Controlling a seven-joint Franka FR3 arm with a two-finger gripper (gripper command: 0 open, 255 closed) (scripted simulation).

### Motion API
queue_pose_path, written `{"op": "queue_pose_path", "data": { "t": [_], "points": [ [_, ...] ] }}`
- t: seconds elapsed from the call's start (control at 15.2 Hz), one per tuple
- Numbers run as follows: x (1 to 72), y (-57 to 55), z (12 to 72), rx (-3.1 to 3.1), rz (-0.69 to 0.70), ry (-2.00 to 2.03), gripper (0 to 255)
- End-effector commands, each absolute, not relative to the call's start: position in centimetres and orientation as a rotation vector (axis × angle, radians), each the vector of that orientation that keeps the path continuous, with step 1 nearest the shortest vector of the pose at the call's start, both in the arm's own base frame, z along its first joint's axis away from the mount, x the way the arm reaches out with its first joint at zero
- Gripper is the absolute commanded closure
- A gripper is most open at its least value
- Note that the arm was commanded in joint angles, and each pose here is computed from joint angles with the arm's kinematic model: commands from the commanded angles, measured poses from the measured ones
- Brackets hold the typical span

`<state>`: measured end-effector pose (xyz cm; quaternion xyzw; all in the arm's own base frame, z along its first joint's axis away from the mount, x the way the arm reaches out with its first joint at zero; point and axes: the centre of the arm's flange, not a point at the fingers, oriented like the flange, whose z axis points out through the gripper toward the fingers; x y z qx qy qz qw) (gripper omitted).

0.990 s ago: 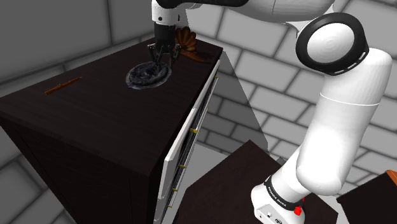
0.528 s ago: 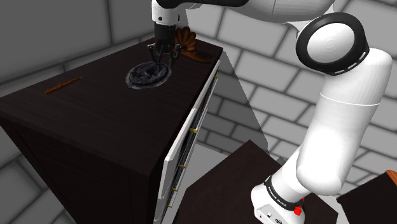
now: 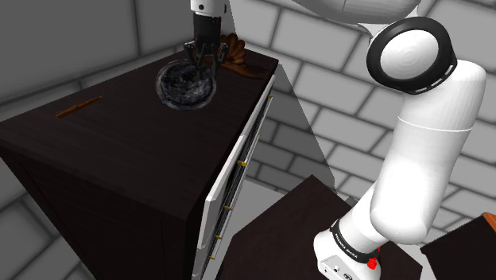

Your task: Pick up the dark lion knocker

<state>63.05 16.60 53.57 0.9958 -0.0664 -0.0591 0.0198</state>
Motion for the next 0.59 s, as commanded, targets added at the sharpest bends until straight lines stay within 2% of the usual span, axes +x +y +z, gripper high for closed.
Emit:
{"op": "queue_pose_path", "data": {
  "t": [0.0, 0.53],
  "points": [
    [63.0, 16.6, 54.6, 3.09, -0.183, -0.206, 255],
    [63.0, 16.6, 57.9, 3.09, -0.183, -0.206, 255]
  ]
}}
